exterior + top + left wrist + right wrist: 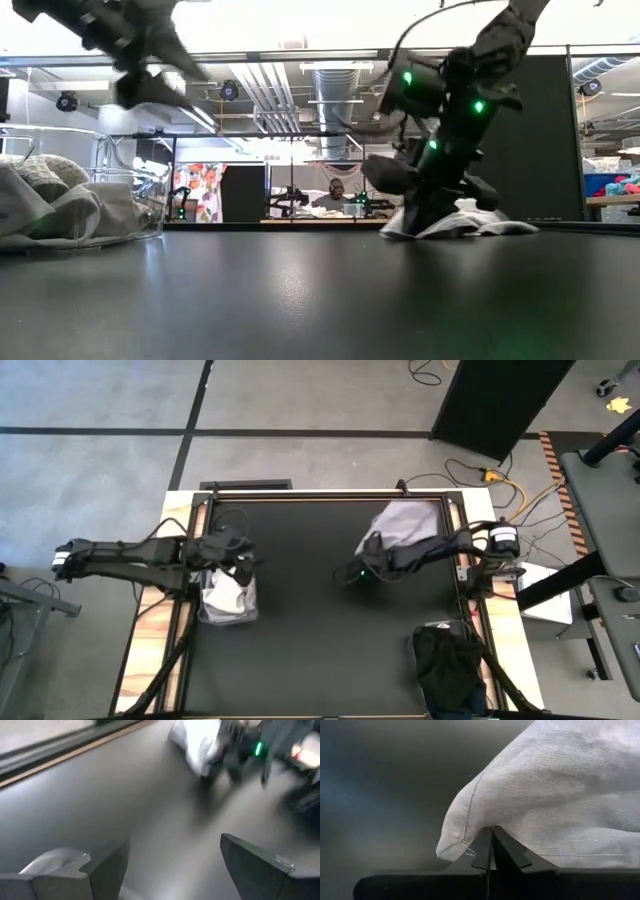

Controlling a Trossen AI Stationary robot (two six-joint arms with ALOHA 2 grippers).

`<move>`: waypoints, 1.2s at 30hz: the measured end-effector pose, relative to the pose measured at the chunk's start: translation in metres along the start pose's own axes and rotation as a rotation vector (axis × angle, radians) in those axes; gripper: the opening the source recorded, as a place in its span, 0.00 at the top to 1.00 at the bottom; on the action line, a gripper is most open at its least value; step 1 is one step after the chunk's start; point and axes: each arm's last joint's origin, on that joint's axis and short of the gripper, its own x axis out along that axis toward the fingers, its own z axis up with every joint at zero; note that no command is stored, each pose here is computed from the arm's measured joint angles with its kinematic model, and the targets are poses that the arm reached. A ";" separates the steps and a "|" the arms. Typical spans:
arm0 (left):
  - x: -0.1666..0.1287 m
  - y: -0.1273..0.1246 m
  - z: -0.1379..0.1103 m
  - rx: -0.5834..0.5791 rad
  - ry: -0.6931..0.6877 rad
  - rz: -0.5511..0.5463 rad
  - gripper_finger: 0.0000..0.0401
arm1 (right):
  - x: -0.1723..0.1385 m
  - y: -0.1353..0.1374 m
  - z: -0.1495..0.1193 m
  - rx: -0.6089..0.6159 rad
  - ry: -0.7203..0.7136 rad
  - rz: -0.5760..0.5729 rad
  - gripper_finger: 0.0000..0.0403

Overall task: Sort towels by color in basket
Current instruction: Put the gray towel into the top transparent bin

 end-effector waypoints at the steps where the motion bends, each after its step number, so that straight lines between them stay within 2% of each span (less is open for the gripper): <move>1: 0.001 -0.003 0.003 -0.008 -0.026 -0.021 0.27 | -0.003 0.007 -0.007 -0.023 0.023 0.029 0.97; 5: 0.010 -0.018 0.017 -0.048 -0.155 -0.114 0.27 | -0.013 0.040 -0.035 -0.108 0.108 0.134 0.97; 8: 0.021 -0.028 0.023 -0.044 -0.208 -0.146 0.27 | -0.027 0.070 -0.059 -0.181 0.113 0.208 0.97; 13: 0.046 -0.038 0.021 -0.031 -0.199 -0.139 0.27 | -0.056 0.118 -0.088 -0.320 0.098 0.350 0.97; 17: 0.071 -0.046 0.013 0.005 -0.155 -0.131 0.27 | -0.085 0.139 -0.101 -0.398 0.063 0.419 0.97; 20: 0.088 -0.056 0.003 0.079 -0.116 -0.147 0.27 | -0.120 0.142 -0.103 -0.429 -0.024 0.432 0.97; 23: 0.105 -0.064 -0.007 0.113 -0.102 -0.157 0.27 | -0.159 0.131 -0.110 -0.483 -0.122 0.408 0.97; 27: 0.130 -0.070 -0.016 0.138 -0.057 -0.125 0.27 | -0.194 0.110 -0.127 -0.551 -0.136 0.390 0.97; 31: 0.158 -0.086 -0.016 0.187 -0.015 -0.102 0.27 | -0.212 0.092 -0.138 -0.582 -0.123 0.364 0.94; 36: 0.199 -0.099 -0.008 0.240 0.085 -0.015 0.27 | -0.220 0.079 -0.154 -0.611 -0.114 0.345 0.80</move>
